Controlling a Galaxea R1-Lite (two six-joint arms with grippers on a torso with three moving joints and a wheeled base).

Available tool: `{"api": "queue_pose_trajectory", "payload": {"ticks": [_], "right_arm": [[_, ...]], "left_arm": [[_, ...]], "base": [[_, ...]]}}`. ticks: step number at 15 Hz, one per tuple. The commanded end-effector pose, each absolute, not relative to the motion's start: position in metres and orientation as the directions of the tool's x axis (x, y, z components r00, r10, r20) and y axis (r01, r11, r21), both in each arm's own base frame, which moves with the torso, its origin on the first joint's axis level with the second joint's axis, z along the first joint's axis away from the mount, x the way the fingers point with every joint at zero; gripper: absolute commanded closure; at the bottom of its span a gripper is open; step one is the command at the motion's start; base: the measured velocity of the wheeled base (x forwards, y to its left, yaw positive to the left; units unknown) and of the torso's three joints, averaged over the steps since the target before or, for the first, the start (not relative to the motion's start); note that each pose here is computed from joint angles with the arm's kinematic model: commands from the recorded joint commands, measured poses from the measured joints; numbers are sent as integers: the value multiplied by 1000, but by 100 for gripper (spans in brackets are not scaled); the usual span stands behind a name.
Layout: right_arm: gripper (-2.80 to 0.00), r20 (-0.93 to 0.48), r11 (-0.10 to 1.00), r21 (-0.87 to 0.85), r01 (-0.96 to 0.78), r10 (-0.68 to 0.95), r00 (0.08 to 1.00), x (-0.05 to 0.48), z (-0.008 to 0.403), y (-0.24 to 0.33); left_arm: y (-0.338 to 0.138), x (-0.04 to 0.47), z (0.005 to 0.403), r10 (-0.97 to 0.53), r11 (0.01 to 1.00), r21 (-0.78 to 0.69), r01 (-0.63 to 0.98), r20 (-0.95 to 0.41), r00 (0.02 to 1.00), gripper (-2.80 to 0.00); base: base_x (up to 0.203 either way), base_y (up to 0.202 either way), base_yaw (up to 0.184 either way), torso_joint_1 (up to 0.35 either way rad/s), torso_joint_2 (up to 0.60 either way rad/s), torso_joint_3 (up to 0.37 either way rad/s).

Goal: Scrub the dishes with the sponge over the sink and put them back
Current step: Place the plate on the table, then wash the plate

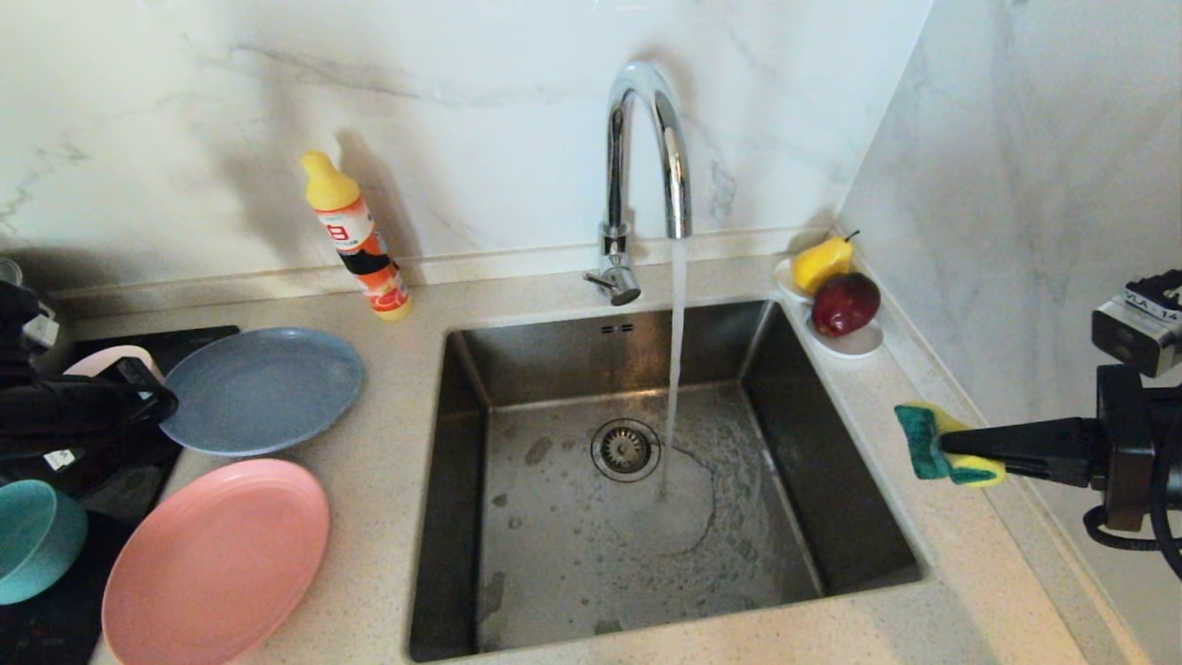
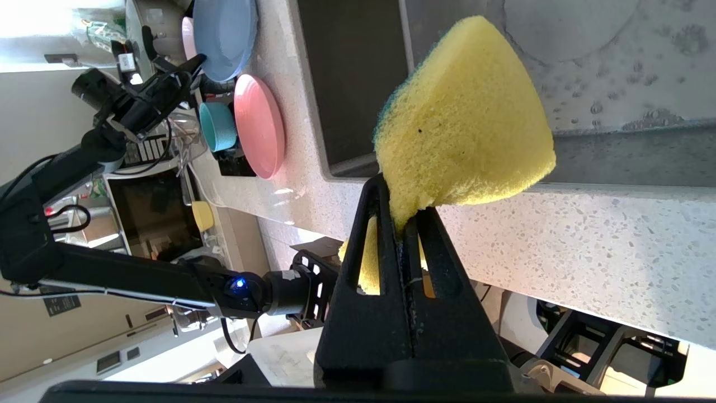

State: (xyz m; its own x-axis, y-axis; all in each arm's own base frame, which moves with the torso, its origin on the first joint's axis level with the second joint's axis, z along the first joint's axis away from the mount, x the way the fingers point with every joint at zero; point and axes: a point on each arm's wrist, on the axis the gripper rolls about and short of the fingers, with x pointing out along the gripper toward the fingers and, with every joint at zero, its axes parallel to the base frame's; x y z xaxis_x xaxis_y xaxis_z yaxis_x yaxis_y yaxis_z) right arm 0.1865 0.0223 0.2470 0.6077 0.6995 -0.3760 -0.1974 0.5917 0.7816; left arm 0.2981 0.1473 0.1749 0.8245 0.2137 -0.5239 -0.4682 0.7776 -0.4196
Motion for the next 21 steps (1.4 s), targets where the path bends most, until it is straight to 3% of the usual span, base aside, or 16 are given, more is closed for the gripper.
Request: {"api": "queue_pose_trajectory", "payload": {"ticks": [1, 6, 10, 11, 17, 21], "right_arm": [[0, -376, 588, 785, -195, 703, 603, 187, 247, 22], [0, -373, 587, 785, -199, 703, 605, 187, 248, 22], [0, -397, 591, 789, -169, 700, 594, 193, 240, 22], [0, -403, 591, 790, -161, 699, 590, 195, 238, 22], [0, -411, 597, 786, -161, 699, 585, 197, 235, 23], [0, -429, 599, 789, -139, 698, 574, 200, 229, 23]], "left_arm": [[150, 299, 173, 218, 773, -420, -476, -528, 821, -280], [149, 291, 189, 229, 774, -428, -467, -499, 836, -280], [128, 252, 208, 199, 805, -346, -481, -607, 770, -280], [124, 242, 211, 194, 814, -324, -483, -632, 750, 0], [109, 199, 183, 193, 855, -105, -508, -844, 500, 0], [112, 196, 160, 194, 841, -91, -533, -869, 455, 0]], "base": [[0, 0, 0, 0, 0, 0], [0, 0, 0, 0, 0, 0], [0, 0, 0, 0, 0, 0], [0, 0, 0, 0, 0, 0], [0, 0, 0, 0, 0, 0], [0, 0, 0, 0, 0, 0]]}}
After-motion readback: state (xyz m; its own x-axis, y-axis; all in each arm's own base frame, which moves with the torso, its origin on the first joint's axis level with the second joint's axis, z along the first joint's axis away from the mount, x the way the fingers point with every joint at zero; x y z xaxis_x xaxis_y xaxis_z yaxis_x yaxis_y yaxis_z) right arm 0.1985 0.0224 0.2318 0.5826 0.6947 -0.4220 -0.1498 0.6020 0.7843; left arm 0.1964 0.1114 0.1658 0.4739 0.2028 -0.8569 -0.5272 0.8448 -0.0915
